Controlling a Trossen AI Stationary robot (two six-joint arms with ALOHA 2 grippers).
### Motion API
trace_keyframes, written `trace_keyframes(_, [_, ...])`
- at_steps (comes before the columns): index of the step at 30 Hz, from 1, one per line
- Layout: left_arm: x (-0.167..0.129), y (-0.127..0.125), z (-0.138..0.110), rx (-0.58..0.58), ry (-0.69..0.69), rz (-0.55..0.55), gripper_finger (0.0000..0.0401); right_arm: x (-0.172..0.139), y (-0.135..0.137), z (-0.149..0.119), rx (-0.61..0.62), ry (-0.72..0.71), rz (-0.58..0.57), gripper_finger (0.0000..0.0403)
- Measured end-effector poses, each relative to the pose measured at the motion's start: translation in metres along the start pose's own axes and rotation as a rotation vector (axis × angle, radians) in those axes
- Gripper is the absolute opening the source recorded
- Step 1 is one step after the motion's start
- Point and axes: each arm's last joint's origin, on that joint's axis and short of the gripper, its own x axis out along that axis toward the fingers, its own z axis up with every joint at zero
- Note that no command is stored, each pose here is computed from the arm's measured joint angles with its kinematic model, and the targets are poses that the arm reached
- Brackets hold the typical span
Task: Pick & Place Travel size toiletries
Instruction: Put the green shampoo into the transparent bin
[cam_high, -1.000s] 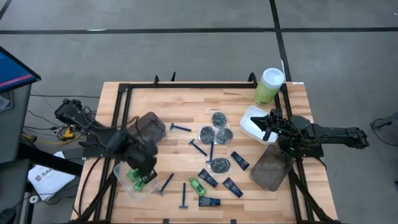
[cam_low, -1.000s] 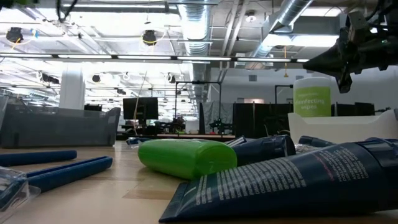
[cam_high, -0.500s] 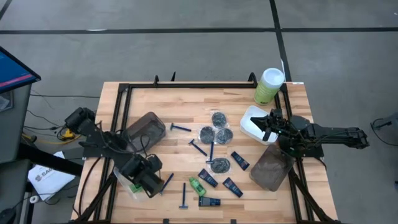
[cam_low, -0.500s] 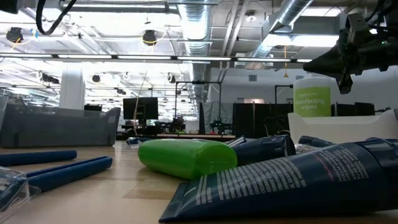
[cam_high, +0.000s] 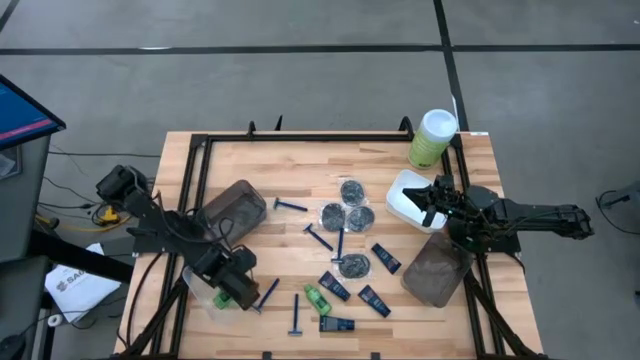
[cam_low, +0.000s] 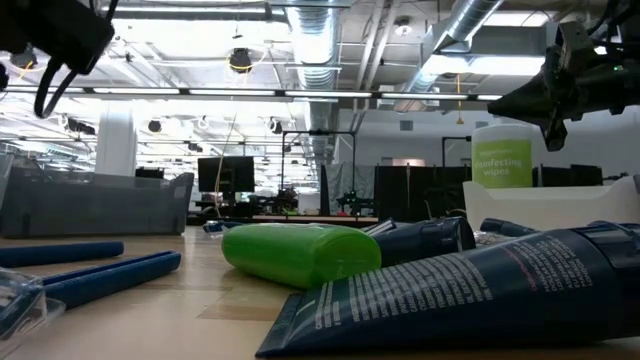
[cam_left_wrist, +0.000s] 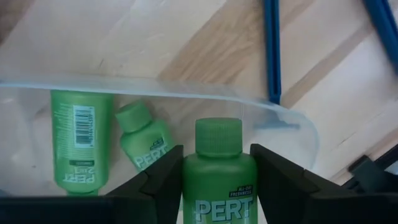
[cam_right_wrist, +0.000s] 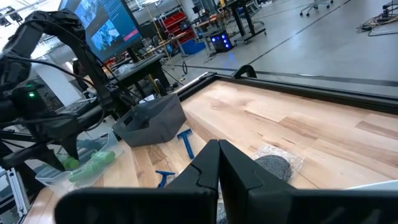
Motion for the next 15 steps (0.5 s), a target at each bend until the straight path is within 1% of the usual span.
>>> trace_keyframes(6, [0.011, 0.014, -0.002, -0.066, -0.004, -0.097, 0.0167, 0.0, 0.0, 0.0, 0.001, -0.001, 0.001, 0.0])
trace_keyframes(11, [0.021, 0.025, -0.003, -0.072, 0.013, -0.077, 0.0167, 0.0, 0.0, 0.0, 0.001, -0.002, 0.001, 0.0])
trace_keyframes(15, [0.023, 0.026, -0.004, -0.07, 0.023, -0.083, 0.0167, 0.0, 0.0, 0.0, 0.002, -0.004, 0.002, 0.0])
